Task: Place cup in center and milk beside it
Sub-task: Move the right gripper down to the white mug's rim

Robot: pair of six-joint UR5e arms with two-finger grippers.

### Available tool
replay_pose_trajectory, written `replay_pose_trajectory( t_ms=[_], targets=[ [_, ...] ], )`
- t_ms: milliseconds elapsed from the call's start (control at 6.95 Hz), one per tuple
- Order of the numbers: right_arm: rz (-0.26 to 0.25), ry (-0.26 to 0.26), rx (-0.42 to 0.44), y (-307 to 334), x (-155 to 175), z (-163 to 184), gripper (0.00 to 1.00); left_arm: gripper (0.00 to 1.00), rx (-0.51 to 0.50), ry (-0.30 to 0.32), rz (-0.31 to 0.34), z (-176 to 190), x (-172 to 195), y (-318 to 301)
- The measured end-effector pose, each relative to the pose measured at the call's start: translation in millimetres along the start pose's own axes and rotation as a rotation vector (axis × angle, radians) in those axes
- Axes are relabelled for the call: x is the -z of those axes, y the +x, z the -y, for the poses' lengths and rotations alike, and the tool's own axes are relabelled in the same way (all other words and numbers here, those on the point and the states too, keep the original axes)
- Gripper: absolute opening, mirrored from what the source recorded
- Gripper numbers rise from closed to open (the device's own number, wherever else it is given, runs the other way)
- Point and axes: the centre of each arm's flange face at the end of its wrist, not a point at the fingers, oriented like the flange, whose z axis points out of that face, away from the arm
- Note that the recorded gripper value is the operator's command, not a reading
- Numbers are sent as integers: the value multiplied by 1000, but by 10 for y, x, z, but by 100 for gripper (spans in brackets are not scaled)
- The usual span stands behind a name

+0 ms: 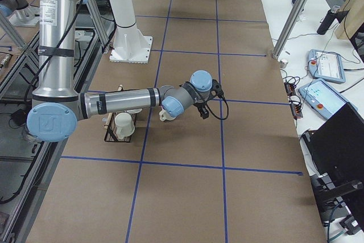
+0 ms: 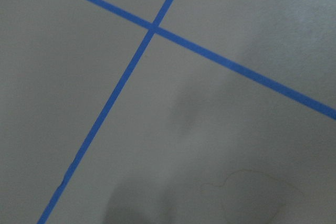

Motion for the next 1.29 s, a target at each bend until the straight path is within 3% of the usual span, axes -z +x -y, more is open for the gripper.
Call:
replay_pose_trajectory(
  t_ms=[432, 863, 1007, 1151, 1295],
  targets=[
    [39, -81, 71, -450, -266, -361, 100, 98, 2, 0, -2, -14, 2, -12],
    [-13, -134, 104, -589, -443, -633, 98, 98, 3, -2, -2, -16, -5, -21],
    [-17, -143, 106, -592, -476, -662, 72, 98, 4, -2, -2, -16, -6, -21],
    [-20, -151, 105, -586, -507, -687, 17, 98, 4, -2, -2, -16, -8, -22],
    [-28, -156, 104, -572, -534, -700, 0, 98, 4, -2, -2, -16, -8, -23]
  ],
)
